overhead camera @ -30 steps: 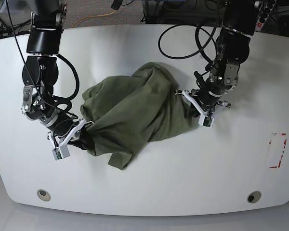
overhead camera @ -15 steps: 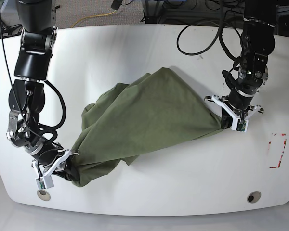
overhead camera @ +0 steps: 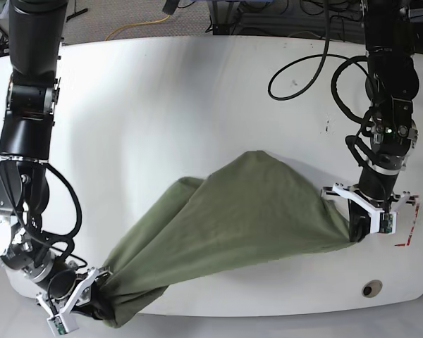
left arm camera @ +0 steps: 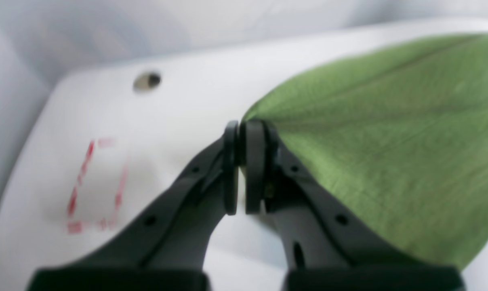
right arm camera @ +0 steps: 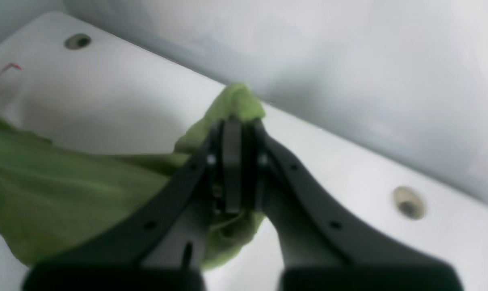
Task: Fold the T-shirt properly
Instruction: 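Lift the shirt with both grippers and stretch it between them, then lay the shirt flat by dragging both grippers across the table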
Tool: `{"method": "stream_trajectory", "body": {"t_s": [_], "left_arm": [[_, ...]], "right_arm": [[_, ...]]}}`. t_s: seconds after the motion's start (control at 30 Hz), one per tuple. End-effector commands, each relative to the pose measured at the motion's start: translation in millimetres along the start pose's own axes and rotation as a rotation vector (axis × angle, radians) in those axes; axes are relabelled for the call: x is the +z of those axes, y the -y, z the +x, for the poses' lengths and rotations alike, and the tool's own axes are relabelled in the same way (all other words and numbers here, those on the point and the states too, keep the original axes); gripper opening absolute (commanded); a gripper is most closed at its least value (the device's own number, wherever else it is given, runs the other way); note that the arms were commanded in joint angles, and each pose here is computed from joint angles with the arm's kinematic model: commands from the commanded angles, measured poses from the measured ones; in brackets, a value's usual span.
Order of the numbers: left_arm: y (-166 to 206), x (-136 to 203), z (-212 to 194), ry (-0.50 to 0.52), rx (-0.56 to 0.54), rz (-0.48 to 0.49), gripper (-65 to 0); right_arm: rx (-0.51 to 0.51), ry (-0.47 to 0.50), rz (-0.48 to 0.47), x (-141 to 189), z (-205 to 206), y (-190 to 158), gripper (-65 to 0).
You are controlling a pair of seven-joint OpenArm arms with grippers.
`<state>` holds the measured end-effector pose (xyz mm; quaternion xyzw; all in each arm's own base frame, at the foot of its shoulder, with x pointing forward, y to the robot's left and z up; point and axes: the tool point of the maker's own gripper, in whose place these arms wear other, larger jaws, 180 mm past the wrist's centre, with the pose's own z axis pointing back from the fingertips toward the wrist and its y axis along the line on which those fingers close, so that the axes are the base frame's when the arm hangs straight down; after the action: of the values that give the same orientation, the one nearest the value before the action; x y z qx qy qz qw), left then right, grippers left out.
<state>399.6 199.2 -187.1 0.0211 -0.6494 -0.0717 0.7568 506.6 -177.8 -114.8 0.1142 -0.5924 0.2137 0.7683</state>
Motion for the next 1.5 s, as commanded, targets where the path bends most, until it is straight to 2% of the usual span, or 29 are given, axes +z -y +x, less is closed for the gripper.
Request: {"method": "stream_trajectory", "body": {"t_s": [0.0, 0.37, 0.53, 0.63, 0.9, 1.03, 1.23, 1.47], "left_arm": [[-10, -2, 37, 0.1, -0.025, 0.027, -64.6], [-32, -3, 133, 0.282, -0.042, 0.086, -64.6], [-33, -3, 141, 0.288, -0.096, 0.079, -64.6], [-28, -3, 136, 0.27, -0.127, 0.058, -64.6], [1, 3, 73, 0.123, -0.209, -0.063, -64.6], [18, 16, 22, -0.027, -0.233, -0.131, -64.6], [38, 45, -54, -0.212, -0.24, -0.225, -65.0], [48, 78, -109, -0.359, -0.214, -0.266, -65.0]], "right_arm": [[0.067, 0.105, -0.025, 14, 52, 12, -65.0], [0.177, 0.192, -0.079, 41, 132, 27, -65.0], [0.193, 0.19, -0.095, 48, 132, 31, -65.0], [0.17, 0.15, -0.088, 43, 106, 31, -65.0], [0.087, 0.091, -0.095, 52, 36, 29, -65.0], [0.028, 0.039, -0.112, 65, -13, 28, -65.0], [-0.091, -0.041, -0.121, 86, -92, 7, -65.0], [-0.215, -0.121, -0.13, 112, -162, -24, -65.0]]}}
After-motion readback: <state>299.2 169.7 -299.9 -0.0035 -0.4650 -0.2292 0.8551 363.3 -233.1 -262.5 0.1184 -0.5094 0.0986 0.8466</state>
